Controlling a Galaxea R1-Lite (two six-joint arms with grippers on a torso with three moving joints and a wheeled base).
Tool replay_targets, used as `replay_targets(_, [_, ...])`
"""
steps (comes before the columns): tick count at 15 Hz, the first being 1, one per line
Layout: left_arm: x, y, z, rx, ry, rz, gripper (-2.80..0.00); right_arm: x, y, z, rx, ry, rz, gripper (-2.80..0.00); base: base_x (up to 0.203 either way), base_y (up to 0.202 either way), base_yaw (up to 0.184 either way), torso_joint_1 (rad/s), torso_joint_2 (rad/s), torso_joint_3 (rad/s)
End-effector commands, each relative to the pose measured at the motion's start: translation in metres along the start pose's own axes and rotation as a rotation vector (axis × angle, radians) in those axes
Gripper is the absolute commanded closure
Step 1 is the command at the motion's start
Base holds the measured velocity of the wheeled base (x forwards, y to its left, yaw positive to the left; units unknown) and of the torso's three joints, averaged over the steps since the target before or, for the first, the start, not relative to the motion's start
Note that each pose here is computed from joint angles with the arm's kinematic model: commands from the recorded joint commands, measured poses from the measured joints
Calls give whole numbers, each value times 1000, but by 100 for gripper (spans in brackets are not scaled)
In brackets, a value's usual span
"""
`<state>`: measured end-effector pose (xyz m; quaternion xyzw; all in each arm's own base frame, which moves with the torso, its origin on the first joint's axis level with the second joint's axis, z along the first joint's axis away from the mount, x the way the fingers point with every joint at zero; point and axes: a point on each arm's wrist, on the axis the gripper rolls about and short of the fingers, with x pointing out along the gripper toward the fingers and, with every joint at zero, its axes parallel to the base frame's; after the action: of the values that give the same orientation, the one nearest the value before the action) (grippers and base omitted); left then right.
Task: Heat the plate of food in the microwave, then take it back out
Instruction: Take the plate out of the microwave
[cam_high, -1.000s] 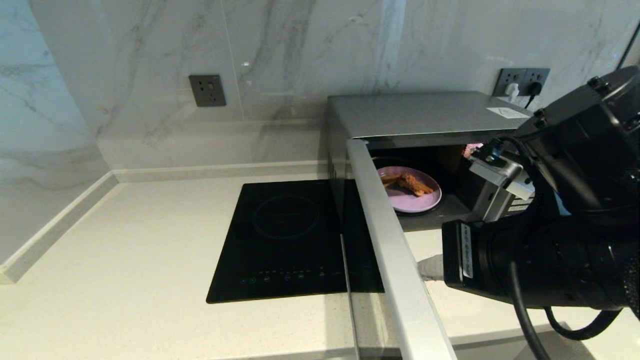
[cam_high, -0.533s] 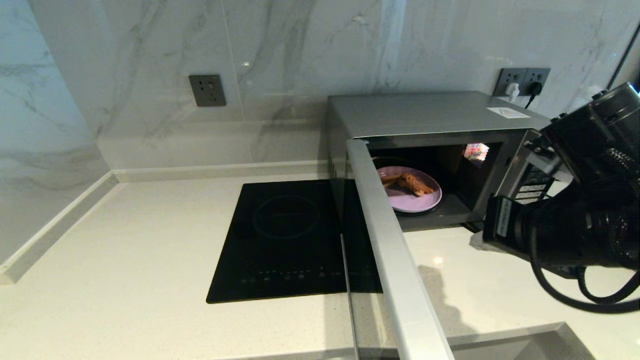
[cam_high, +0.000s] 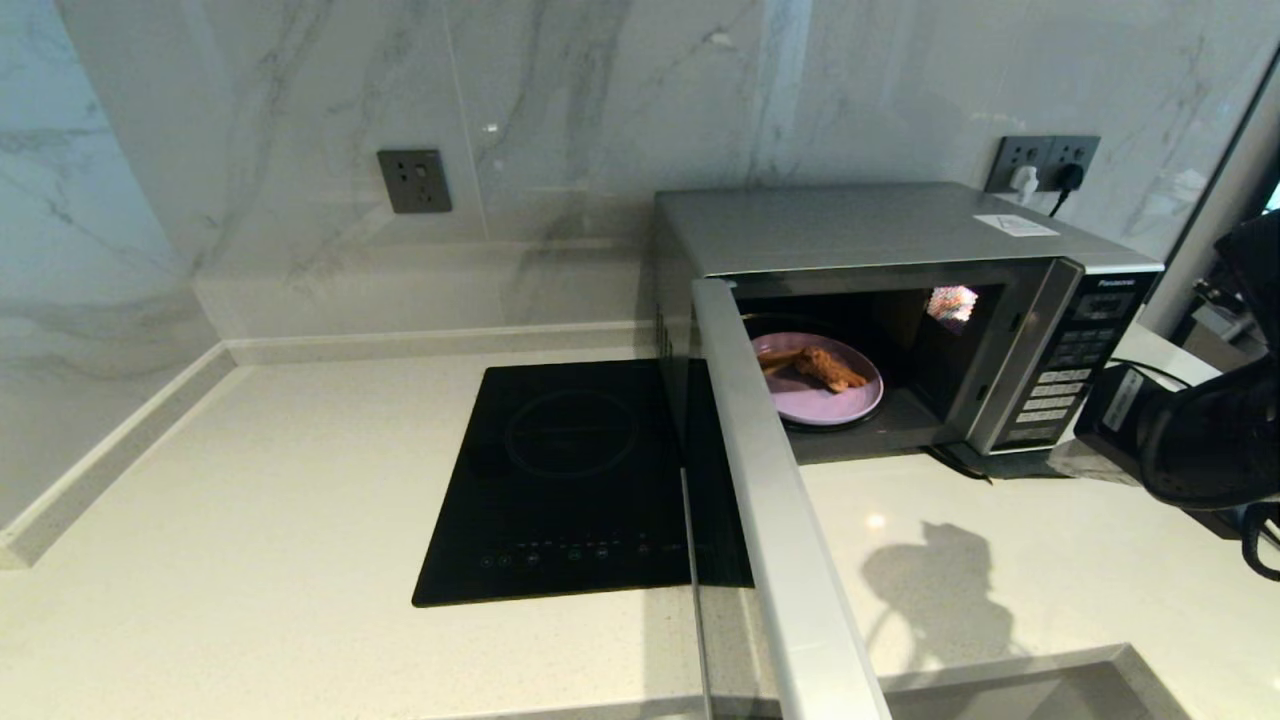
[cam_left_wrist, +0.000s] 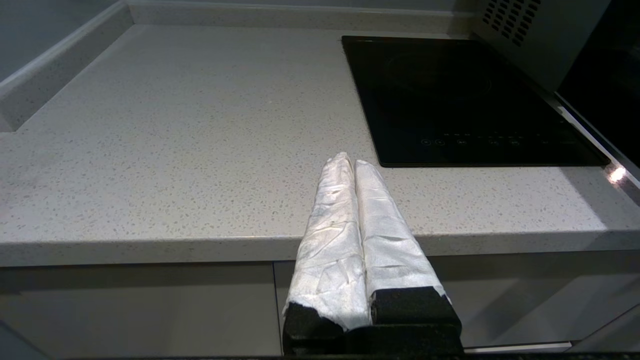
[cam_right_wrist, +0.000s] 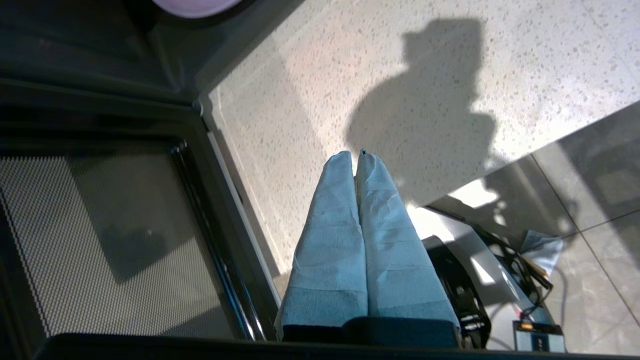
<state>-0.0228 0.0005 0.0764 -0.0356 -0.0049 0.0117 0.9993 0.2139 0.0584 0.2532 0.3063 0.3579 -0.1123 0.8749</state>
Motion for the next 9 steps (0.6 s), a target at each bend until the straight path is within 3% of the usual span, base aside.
replay_targets(1, [0, 0, 0, -1, 1, 1, 0, 19, 0, 3, 17, 12, -36, 0, 0, 0, 0, 0, 0, 0])
replay_targets(5, [0, 0, 0, -1, 1, 1, 0, 65, 20, 14, 40, -4, -15, 0, 0, 0, 0, 0, 0, 0])
replay_targets(9, [0, 0, 0, -1, 1, 1, 0, 102, 33, 41, 152, 5, 11, 0, 0, 0, 0, 0, 0, 0])
